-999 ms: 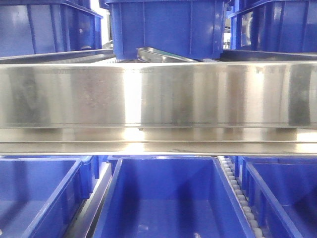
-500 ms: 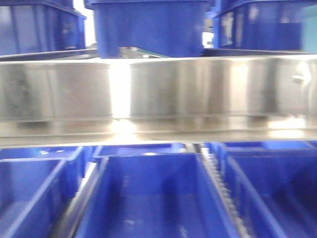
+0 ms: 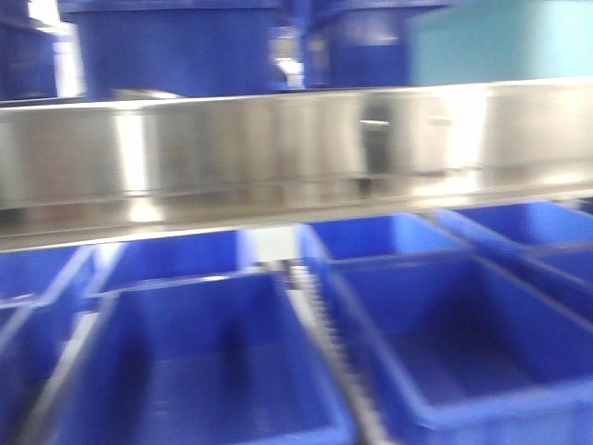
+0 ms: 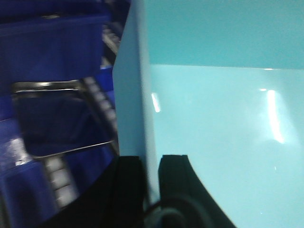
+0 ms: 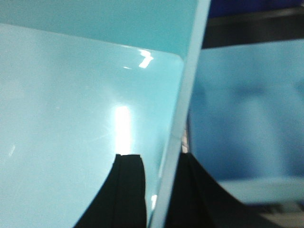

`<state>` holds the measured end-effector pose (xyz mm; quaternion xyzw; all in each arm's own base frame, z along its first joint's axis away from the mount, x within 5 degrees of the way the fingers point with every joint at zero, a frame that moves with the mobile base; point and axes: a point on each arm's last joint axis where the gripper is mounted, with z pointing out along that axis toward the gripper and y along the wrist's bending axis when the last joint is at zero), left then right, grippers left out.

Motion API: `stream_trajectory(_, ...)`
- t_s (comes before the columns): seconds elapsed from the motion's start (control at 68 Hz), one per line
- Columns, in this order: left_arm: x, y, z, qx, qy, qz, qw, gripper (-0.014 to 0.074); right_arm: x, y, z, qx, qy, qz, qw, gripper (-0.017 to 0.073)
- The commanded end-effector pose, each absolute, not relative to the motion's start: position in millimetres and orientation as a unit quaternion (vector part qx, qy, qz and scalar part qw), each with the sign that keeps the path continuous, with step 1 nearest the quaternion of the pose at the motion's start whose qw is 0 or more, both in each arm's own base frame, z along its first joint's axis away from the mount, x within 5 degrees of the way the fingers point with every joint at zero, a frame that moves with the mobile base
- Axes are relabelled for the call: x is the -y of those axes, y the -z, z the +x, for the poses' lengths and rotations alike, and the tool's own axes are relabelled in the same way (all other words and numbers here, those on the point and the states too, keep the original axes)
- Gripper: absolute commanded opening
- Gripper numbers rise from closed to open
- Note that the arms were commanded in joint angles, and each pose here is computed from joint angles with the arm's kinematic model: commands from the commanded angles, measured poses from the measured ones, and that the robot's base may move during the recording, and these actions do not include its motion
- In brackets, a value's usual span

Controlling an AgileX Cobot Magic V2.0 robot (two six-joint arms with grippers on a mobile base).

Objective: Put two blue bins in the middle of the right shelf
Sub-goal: 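Lift the teal bin with both grippers and pull it off the shelf, then drive the base across the room holding the teal bin in both grippers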

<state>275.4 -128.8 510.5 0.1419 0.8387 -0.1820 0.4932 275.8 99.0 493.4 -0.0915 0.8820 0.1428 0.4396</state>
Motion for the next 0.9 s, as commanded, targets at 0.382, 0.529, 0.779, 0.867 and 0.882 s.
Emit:
stream_trajectory(0.382, 124.3, -527.0, 267.3, -0.814, 0.193, 0.137, 0.531, -0.0111, -92.8, -499.4, 275.3, -0.874, -0.122, -0.094, 0.461, -0.0151)
stream_trajectory(0.529, 124.4, -529.3, 268.2, -0.806, 0.195, 0.135, 0.542, -0.0111, -92.8, -499.4, 275.3, -0.874, -0.122, -0.094, 0.461, -0.0151)
stream_trajectory(0.779, 124.7, -534.8, 270.1, -0.788, 0.201, 0.13, 0.567, -0.0111, -92.8, -499.6, 275.4, -0.873, -0.123, -0.094, 0.462, -0.0151)
stream_trajectory(0.867, 124.6, -535.6, 270.4, -0.785, 0.201, 0.129, 0.571, -0.0111, -92.8, -499.7, 275.5, -0.873, -0.123, -0.094, 0.463, -0.0151)
stream_trajectory(0.882, 124.6, -535.6, 270.4, -0.785, 0.201, 0.129, 0.571, -0.0111, -92.8, -499.7, 275.5, -0.873, -0.123, -0.094, 0.463, -0.0151)
